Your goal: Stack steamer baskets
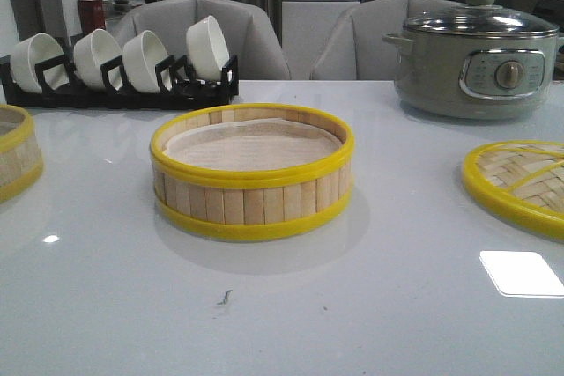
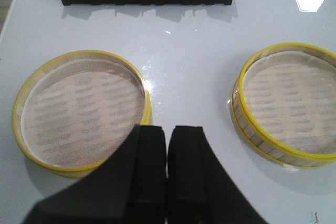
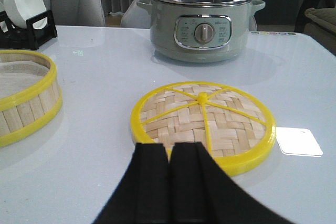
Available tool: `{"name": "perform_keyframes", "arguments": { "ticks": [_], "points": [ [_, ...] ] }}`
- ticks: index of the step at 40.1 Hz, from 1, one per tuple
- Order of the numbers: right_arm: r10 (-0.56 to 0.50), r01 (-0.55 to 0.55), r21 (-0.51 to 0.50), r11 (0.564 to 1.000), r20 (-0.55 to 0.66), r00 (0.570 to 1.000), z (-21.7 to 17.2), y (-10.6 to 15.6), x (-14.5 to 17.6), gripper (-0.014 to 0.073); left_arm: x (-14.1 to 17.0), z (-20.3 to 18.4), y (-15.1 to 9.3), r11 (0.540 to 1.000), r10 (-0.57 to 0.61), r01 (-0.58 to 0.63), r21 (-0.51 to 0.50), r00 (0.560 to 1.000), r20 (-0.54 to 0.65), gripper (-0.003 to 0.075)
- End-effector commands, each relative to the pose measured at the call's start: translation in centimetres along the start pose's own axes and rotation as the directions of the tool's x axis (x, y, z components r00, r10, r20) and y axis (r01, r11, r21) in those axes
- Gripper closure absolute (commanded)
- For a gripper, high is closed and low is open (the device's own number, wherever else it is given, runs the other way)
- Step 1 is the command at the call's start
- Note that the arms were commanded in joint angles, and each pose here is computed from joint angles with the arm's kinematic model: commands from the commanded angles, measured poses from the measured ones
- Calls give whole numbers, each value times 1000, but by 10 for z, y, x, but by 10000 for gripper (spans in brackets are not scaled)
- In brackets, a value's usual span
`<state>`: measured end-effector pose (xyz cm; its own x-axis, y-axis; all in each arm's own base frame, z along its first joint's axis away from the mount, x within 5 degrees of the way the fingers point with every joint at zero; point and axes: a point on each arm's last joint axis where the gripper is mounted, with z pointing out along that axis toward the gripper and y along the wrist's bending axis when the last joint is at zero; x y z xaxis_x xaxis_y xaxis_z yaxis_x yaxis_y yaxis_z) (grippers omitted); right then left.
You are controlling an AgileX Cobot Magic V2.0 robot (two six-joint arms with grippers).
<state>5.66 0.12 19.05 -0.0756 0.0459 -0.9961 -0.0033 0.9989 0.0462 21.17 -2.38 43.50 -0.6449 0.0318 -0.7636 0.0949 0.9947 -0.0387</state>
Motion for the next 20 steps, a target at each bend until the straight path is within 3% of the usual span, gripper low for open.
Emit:
{"name": "perform_keyframes", "arguments": {
  "ticks": [1, 9, 20],
  "points": [
    [-9, 7, 14, 1000, 117, 993, -3, -1, -13, 545, -12, -1, -3, 1000, 0, -1, 17, 997, 75, 636],
    [-9, 7, 14, 1000, 117, 993, -3, -1, -13, 545, -22, 18, 2, 998, 45, -40, -44, 992, 117, 636],
    [-9, 7, 14, 1000, 117, 993, -3, -1, -13, 545, -28, 18, 2, 998, 52, -45, -47, 985, 167, 636]
  ]
}}
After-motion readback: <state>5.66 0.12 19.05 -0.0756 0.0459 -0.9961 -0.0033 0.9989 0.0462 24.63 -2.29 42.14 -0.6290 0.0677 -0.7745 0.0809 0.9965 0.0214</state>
